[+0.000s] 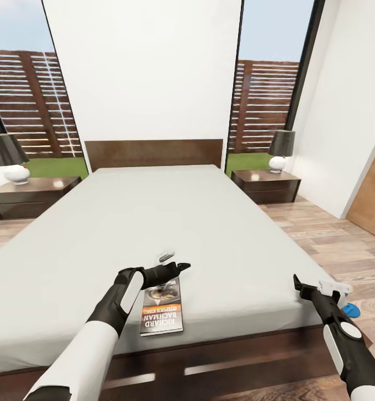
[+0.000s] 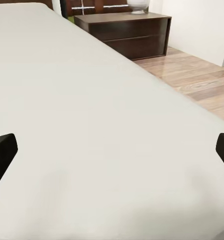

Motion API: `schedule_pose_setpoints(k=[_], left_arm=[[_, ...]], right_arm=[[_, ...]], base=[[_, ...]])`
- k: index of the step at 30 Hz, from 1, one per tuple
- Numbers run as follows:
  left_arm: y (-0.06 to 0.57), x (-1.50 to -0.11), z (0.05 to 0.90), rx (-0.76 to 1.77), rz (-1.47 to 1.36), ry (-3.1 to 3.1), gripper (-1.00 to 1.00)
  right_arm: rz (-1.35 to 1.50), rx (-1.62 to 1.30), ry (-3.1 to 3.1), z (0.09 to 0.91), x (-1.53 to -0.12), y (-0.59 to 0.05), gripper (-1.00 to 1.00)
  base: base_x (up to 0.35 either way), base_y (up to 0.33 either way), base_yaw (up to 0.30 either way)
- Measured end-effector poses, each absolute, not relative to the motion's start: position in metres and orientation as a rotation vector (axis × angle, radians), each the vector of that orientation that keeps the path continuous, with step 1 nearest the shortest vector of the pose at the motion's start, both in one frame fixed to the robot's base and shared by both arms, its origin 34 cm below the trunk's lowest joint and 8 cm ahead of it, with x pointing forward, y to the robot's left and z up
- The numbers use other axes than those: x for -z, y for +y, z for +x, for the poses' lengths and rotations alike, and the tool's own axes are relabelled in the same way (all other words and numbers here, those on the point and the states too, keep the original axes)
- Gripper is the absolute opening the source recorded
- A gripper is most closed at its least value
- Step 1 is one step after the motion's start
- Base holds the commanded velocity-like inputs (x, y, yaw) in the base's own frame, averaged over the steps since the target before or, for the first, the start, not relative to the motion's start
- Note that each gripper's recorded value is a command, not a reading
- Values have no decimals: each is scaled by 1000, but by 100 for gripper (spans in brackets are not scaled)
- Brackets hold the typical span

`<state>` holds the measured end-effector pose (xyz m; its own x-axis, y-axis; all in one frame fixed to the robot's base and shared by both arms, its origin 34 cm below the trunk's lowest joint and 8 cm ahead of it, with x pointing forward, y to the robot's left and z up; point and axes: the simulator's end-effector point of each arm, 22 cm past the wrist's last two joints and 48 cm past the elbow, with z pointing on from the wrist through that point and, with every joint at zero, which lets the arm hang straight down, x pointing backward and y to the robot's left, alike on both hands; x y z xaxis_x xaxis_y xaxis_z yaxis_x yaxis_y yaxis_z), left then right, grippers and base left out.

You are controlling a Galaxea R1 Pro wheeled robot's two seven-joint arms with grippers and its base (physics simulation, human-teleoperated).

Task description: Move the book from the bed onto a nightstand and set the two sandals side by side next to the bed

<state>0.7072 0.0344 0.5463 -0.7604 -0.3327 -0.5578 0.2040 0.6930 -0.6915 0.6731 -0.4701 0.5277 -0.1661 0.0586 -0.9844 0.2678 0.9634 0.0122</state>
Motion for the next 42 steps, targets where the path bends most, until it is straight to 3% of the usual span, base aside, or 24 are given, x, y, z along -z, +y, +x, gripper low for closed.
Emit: schedule_pose_setpoints(k=[42], left_arm=[[34,-547,707,1013,-97,2215,100]], right_arm=[[250,184,1752,671,-519,-469,100]], base=[[-22,0,0]])
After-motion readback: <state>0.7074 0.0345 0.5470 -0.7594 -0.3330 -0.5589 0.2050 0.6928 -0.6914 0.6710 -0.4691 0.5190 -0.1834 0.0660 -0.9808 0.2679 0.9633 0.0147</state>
